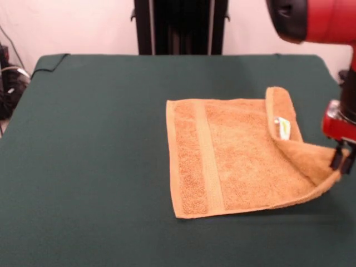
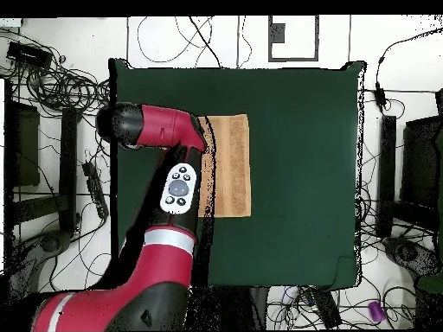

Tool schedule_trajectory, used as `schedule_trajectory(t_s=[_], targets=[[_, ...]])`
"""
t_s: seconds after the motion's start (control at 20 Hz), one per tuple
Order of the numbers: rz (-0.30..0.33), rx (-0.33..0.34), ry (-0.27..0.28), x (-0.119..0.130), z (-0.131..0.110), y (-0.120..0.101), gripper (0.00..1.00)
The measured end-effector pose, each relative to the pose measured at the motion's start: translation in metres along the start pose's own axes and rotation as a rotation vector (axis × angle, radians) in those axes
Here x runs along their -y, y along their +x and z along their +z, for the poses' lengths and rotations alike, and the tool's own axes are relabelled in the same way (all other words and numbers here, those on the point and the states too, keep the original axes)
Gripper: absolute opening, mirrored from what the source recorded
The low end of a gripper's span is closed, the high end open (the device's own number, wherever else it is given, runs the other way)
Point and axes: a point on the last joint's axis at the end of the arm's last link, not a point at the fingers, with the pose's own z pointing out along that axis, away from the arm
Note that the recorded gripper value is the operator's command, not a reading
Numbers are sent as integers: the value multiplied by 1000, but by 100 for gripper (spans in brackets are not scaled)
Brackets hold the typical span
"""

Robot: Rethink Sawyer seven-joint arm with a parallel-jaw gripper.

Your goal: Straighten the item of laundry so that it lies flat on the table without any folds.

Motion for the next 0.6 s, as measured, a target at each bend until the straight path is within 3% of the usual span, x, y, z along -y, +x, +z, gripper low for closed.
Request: schedule_trajectory(t_s=[0.6], targets=[[36,-5,-1,-13,4,-36,0]])
